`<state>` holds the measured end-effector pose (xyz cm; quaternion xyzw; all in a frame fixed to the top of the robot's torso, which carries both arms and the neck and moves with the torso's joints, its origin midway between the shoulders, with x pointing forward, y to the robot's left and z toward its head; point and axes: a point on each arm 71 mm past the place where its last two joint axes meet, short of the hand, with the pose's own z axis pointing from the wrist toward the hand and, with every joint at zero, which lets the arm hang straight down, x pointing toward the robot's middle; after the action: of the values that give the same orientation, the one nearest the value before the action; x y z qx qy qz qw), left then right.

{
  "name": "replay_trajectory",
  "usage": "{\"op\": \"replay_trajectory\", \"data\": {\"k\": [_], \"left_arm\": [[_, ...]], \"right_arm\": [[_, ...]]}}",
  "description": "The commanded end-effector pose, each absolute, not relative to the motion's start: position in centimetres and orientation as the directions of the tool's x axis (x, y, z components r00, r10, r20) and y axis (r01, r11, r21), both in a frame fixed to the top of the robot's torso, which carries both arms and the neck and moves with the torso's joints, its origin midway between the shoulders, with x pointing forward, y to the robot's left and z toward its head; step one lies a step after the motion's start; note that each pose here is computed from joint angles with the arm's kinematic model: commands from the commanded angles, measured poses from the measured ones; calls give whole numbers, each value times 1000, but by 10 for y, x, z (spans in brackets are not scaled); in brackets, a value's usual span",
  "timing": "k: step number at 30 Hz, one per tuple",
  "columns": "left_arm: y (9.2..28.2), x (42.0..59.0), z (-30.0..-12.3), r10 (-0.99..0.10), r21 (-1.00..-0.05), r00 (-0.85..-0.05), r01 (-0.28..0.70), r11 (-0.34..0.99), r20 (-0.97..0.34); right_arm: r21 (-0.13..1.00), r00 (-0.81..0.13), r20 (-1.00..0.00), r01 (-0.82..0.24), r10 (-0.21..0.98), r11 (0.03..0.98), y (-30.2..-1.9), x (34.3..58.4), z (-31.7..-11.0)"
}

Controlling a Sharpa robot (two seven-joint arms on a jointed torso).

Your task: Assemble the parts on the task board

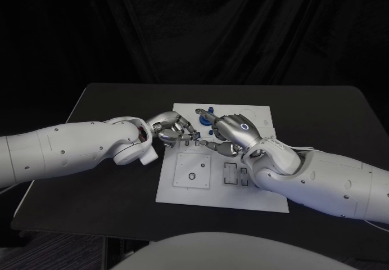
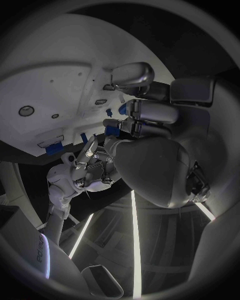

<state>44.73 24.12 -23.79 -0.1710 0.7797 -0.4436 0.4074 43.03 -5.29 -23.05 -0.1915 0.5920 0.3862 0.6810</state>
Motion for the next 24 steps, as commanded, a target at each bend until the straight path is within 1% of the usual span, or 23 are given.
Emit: {"op": "replay_trajectory", "data": {"k": [1, 8, 13, 15, 18, 21, 24], "left_arm": [[242, 448, -238, -643, -829, -591, 79, 554, -487], [244, 447, -238, -654, -815, -566, 58, 577, -503], [244, 446, -235, -595, -752, -563, 75, 655, -574], [243, 448, -231, -572, -732, -569, 79, 677, -591], [238, 456, -221, -521, -686, -596, 68, 725, -611], [232, 468, -208, -459, -627, -635, 50, 778, -621], [229, 476, -197, -401, -567, -674, 33, 823, -621]], "right_arm": [[189, 38, -944, -755, 329, 628, -65, 430, -218], [168, 58, -952, -722, 301, 671, -111, 428, -197], [161, 84, -951, -690, 298, 706, -147, 423, -183], [159, 91, -950, -679, 298, 716, -157, 421, -180], [172, 94, -949, -649, 302, 741, -177, 418, -175], [181, 96, -949, -616, 301, 767, -195, 416, -173], [183, 99, -950, -593, 296, 784, -206, 416, -171]]}}
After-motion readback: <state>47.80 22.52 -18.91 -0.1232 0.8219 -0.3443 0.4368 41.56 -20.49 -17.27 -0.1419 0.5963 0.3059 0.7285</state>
